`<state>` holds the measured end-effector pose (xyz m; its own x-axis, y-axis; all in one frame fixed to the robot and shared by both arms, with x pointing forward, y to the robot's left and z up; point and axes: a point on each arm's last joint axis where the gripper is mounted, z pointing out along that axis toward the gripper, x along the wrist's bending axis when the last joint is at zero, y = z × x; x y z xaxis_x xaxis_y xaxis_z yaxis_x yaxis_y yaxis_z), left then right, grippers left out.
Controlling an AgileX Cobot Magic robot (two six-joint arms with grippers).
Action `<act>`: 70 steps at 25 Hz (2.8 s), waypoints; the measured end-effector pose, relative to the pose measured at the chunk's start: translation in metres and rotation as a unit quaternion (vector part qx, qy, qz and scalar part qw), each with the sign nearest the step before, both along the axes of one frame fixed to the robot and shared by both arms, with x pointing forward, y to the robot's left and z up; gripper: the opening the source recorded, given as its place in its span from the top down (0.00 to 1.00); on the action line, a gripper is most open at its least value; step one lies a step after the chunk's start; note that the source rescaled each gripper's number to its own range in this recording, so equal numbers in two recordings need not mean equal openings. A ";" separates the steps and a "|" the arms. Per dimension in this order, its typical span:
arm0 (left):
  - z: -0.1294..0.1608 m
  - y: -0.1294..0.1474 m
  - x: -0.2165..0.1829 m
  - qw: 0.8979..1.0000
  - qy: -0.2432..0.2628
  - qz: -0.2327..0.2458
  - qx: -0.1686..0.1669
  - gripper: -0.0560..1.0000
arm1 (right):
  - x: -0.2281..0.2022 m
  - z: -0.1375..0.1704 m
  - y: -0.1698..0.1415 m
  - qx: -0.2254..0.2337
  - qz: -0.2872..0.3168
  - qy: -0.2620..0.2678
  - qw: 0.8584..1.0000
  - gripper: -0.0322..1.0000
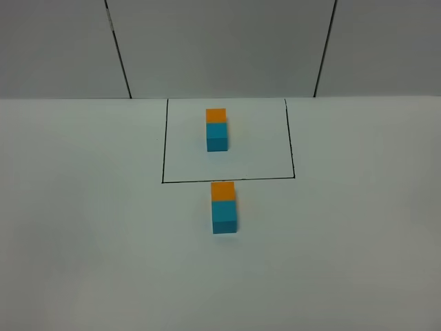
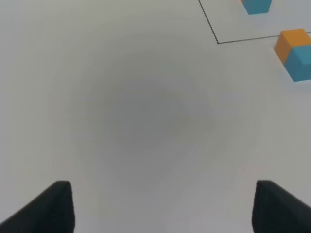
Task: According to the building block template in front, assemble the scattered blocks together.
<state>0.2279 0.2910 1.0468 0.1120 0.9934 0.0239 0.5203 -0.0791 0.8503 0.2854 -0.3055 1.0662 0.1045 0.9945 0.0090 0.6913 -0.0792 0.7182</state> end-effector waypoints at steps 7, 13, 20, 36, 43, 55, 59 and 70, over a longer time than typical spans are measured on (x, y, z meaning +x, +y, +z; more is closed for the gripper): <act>0.000 0.000 0.000 1.000 0.000 0.000 0.000 0.30 | -0.032 -0.014 0.001 0.011 0.008 -0.079 0.997 0.00; 0.000 0.000 0.000 1.000 0.000 0.000 0.000 0.30 | -0.049 -0.015 0.001 0.010 0.012 -0.133 0.991 0.00; 0.000 0.000 0.000 1.000 0.000 0.000 0.000 0.30 | -0.050 -0.015 0.001 0.009 0.014 -0.136 0.991 0.08; 0.000 0.000 0.000 1.000 0.000 0.000 0.000 0.30 | -0.050 -0.015 0.001 0.009 0.016 -0.136 0.991 0.28; 0.000 0.000 0.000 1.000 0.000 0.000 0.000 0.30 | -0.050 -0.015 0.001 0.009 0.016 -0.136 0.991 0.28; 0.000 0.000 0.000 1.000 0.000 0.000 0.000 0.30 | -0.050 -0.015 0.001 0.009 0.008 -0.136 0.991 0.28; 0.000 0.000 0.000 1.000 0.000 0.000 0.000 0.30 | -0.050 -0.015 0.001 0.008 0.000 -0.136 0.991 0.29; 0.000 0.000 0.000 1.000 0.000 0.000 0.000 0.30 | -0.050 -0.015 0.001 0.008 0.000 -0.136 0.991 0.29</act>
<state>0.2279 0.2910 1.0468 0.1115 0.9935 0.0231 0.5204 -0.0782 0.8503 0.2349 -0.3043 1.0509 0.0953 0.9941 0.0520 0.4731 -0.0912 0.8763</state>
